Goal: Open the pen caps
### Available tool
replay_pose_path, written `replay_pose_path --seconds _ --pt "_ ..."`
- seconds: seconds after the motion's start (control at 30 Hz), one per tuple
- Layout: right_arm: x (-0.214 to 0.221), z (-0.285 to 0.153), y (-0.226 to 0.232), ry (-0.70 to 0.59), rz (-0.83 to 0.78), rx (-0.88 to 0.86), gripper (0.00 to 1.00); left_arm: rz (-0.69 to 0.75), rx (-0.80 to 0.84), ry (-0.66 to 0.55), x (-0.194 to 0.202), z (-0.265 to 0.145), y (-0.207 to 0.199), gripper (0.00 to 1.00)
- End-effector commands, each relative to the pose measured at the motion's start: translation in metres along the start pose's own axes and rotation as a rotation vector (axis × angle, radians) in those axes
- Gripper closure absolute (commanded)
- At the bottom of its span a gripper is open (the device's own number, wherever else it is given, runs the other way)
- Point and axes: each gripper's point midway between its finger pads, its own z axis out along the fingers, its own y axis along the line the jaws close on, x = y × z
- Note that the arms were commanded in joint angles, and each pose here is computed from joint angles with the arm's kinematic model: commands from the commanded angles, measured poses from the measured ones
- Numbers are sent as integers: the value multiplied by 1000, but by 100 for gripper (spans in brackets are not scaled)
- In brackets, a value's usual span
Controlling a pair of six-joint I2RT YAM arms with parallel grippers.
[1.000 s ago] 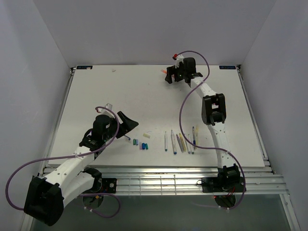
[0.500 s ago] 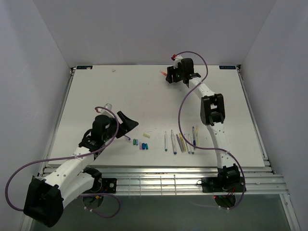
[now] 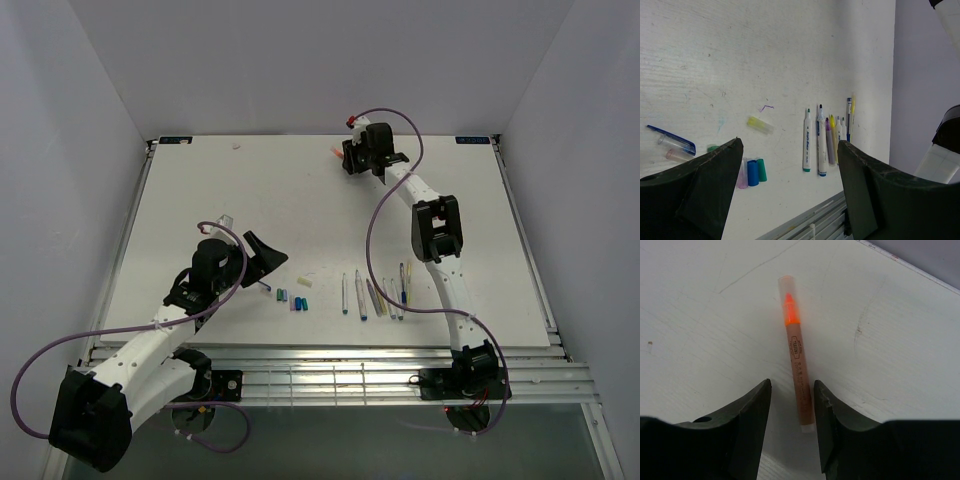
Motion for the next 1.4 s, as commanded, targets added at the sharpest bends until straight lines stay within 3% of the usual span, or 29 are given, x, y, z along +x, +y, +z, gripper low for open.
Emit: replay_pose_path --seconds 0.0,0.23,0.37,0.43,0.53,0.6,0.63,0.67,0.73,0.93,0.97,1.0,1.07,1.1,1.37 --pt "1 -13 17 56 -7 -61 55 17 13 6 1 -1 -2 14" --pt "10 -16 22 89 10 -79 71 18 11 8 2 -3 -1 14" --pt "13 -20 26 101 26 -82 92 15 -3 12 2 -4 0 14" --pt "19 -21 30 109 32 -84 92 13 -6 13 1 -5 -2 14" --pt "6 -31 44 75 49 -98 92 11 -22 13 -3 -7 -4 14" --pt "-25 -49 55 17 59 -90 92 9 -21 3 -10 -8 -11 14" --pt "-18 -52 59 24 59 -88 92 7 -35 8 -10 -10 -11 14" --pt "-44 -71 72 -19 59 -95 92 7 -36 7 -12 -11 -13 14" --pt "-53 -90 88 -27 79 -101 92 9 -30 -2 -19 -14 -21 14" --pt "-13 -186 161 13 138 -155 92 5 17 33 -25 -17 -46 14" --pt "-29 -214 179 -42 150 -186 92 8 31 32 -30 -18 -53 14" --pt "11 -225 186 29 165 -189 92 3 20 45 -29 -15 -53 14" --pt "9 -262 209 -14 176 -225 92 -1 33 64 -30 -15 -60 14" --pt "40 -273 216 36 185 -236 92 -8 42 70 -30 -14 -63 14" --pt "63 -359 261 -24 234 -345 92 -120 134 170 -12 -6 -75 13"
